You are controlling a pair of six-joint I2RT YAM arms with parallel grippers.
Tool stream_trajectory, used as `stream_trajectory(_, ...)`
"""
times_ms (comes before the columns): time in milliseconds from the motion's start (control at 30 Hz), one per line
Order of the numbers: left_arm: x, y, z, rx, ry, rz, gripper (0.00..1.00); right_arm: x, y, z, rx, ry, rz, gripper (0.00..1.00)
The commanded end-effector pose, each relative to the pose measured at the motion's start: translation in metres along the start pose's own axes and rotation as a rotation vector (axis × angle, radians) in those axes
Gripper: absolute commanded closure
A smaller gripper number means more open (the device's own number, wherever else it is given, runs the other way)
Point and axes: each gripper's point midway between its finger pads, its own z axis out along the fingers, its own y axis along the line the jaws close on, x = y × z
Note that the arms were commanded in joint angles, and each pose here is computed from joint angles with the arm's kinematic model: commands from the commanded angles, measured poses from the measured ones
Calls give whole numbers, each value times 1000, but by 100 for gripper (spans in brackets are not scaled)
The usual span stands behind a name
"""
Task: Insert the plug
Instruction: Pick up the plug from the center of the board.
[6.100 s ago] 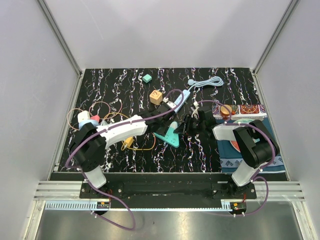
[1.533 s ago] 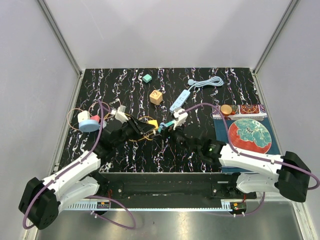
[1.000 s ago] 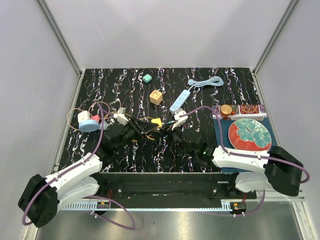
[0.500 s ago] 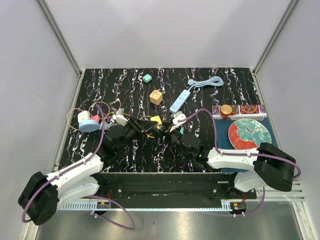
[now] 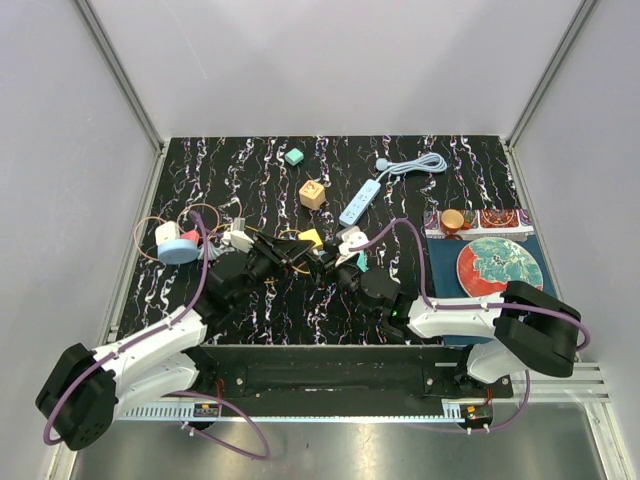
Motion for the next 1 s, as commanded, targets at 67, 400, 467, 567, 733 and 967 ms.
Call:
stream_trajectory(67,22,-22,-12,79,99,57,70,-23,-24,2,107,-50,-38,92)
stream_trajectory(400,-17,-34,-25,-31,-36,409,10,-7,-13,-21,40,170,27,100)
stream_trajectory(467,-28,-24,-32,-113,-63,494,9,2,-16,-30,54,250,28,100)
stream_trajectory(567,-39,-30,-41,-155,-68,678,9,14,-19,-44,80,363,53,100)
stream_trajectory(733,-57,-31,-52,-256,-43,971,12,36,-23,-70,140,564,116,100)
stream_trajectory(967,-76,-27,-35,-325,-41,1132,18,52,-32,-94,201,772,226,100)
